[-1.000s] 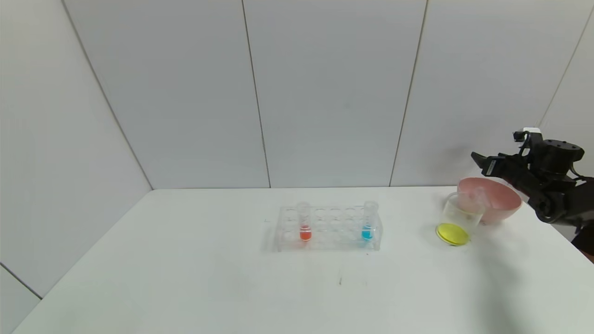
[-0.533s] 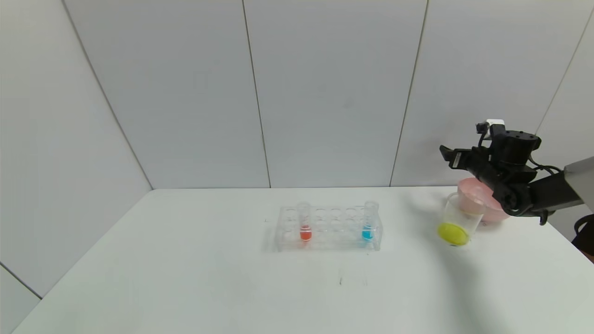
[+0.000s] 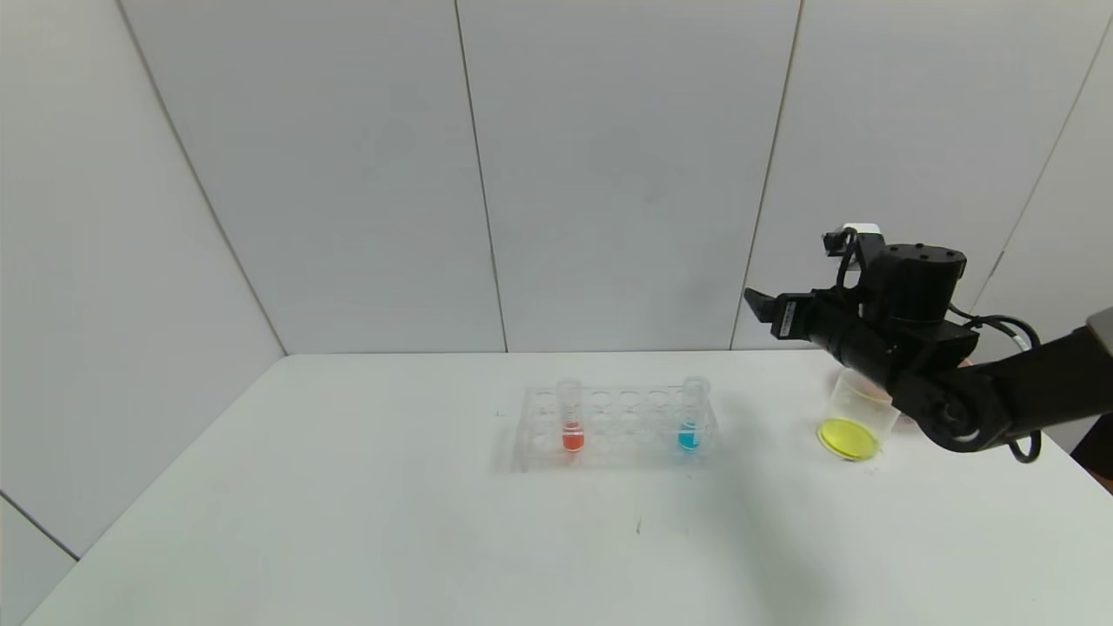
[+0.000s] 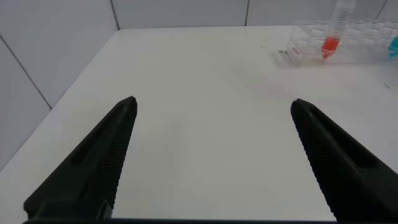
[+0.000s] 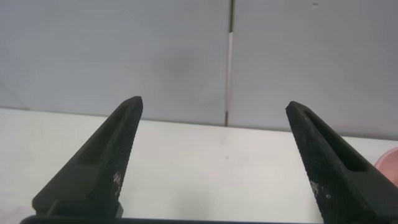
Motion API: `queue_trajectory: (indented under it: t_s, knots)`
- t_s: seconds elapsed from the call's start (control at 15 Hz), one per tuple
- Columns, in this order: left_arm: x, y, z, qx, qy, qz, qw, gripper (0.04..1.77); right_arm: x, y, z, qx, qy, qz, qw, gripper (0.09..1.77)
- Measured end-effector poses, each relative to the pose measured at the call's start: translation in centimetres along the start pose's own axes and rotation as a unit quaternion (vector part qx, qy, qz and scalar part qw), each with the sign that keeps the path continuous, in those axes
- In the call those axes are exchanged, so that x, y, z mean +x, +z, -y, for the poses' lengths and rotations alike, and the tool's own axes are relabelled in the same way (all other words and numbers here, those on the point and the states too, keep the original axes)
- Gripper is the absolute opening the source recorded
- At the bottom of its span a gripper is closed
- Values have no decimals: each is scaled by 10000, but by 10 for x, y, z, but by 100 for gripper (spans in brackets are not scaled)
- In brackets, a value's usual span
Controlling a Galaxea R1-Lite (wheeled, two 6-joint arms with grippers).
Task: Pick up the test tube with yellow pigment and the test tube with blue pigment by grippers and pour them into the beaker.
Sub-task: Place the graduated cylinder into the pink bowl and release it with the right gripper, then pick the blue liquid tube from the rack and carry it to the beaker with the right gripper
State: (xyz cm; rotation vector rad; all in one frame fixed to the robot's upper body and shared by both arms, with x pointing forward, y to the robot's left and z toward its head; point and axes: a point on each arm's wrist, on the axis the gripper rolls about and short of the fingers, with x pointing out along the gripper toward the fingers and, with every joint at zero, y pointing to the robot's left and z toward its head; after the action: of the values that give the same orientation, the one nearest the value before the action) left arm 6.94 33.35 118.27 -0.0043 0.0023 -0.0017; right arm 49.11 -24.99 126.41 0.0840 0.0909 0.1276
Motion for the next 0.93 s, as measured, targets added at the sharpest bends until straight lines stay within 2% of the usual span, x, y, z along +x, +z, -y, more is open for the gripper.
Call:
queue_trajectory:
  t_s: [0.07, 0.2, 0.4, 0.67, 0.93]
  knots:
    - [0, 0, 0, 0, 0, 0, 10000, 176, -17, -1, -17, -16, 66, -82, 9999, 166]
    - [0, 0, 0, 0, 0, 0, 10000, 176, -49, -5, -46, -78, -89, -206, 9997, 167]
    - [0, 0, 0, 0, 0, 0, 10000, 176, -92, -11, -78, 14, -100, -325, 9994, 168]
    - [0, 0, 0, 2, 0, 0, 10000, 176, -137, -21, -107, 183, -433, -344, 9983, 169]
    - [0, 0, 0, 0, 0, 0, 10000, 176, -169, -38, -127, 252, -278, -252, 9990, 170]
